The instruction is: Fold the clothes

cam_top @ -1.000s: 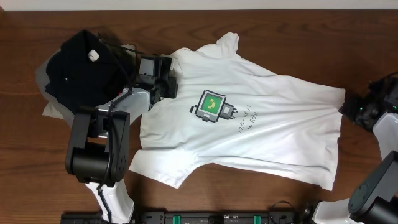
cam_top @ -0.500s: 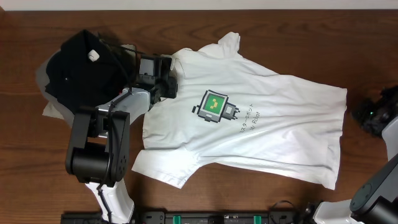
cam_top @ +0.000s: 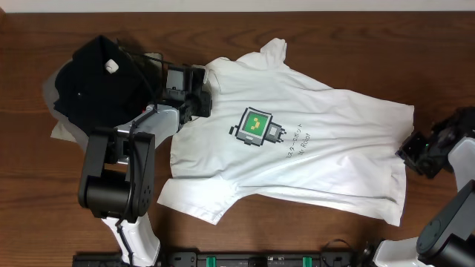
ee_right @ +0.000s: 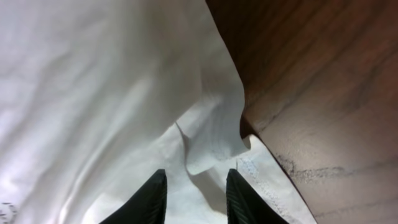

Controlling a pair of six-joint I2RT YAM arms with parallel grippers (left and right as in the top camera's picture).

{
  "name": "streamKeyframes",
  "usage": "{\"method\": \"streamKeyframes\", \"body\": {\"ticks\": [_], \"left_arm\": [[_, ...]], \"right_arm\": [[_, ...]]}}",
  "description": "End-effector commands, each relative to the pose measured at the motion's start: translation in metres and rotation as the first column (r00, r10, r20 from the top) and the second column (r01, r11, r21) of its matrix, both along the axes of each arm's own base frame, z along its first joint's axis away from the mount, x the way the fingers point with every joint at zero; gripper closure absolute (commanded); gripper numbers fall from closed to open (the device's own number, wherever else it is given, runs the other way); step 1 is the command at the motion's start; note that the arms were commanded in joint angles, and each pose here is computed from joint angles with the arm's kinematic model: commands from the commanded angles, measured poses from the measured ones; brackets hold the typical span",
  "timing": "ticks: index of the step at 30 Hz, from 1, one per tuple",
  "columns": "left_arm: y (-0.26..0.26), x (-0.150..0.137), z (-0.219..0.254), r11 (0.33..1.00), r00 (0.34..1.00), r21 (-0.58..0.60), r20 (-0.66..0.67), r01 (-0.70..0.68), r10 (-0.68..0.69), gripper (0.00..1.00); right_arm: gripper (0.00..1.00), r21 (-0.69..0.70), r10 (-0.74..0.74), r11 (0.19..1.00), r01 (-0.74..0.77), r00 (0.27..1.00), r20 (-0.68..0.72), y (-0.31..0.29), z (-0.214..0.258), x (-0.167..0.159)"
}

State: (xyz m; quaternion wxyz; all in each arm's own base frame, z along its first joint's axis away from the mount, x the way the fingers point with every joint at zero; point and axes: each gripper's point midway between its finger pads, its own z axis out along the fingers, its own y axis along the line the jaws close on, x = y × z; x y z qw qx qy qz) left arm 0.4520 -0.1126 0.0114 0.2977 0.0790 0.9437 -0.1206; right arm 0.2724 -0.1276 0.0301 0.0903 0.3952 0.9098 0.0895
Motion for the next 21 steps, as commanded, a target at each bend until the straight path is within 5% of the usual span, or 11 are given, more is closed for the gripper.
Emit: {"method": "streamKeyframes", "body": {"ticks": [1, 4, 13, 16, 19, 21], "left_arm": [[0.000, 0.006, 0.016, 1.000, 0.999, -0.001, 0.039, -0.006, 0.006, 0.89], [0.000, 0.006, 0.016, 1.000, 0.999, -0.001, 0.039, -0.006, 0.006, 0.89], [0.000, 0.009, 0.018, 1.000, 0.999, -0.004, 0.054, -0.006, 0.007, 0.89], [0.000, 0.009, 0.018, 1.000, 0.999, -0.004, 0.054, -0.006, 0.006, 0.89], [0.000, 0.009, 0.018, 1.000, 0.999, -0.004, 0.054, -0.006, 0.007, 0.89], [0.000, 0.009, 0.018, 1.000, 0.999, -0.004, 0.054, -0.006, 0.007, 0.89]], "right_arm": [[0.66, -0.025, 0.001, 1.000, -0.002, 1.000, -0.021, 0.002, -0.010, -0.009], [0.58, -0.016, 0.015, 1.000, -0.015, 1.000, -0.017, 0.008, -0.021, -0.013], [0.60, 0.096, 0.148, 0.983, -0.159, 0.982, 0.118, 0.038, -0.023, -0.002], [0.69, 0.098, 0.147, 0.982, -0.159, 0.982, 0.115, 0.038, -0.023, -0.003], [0.95, 0.092, 0.143, 0.984, -0.153, 0.984, 0.108, 0.036, -0.024, -0.004], [0.99, 0.076, 0.122, 0.989, -0.129, 0.989, 0.088, 0.030, -0.025, -0.008]]}}
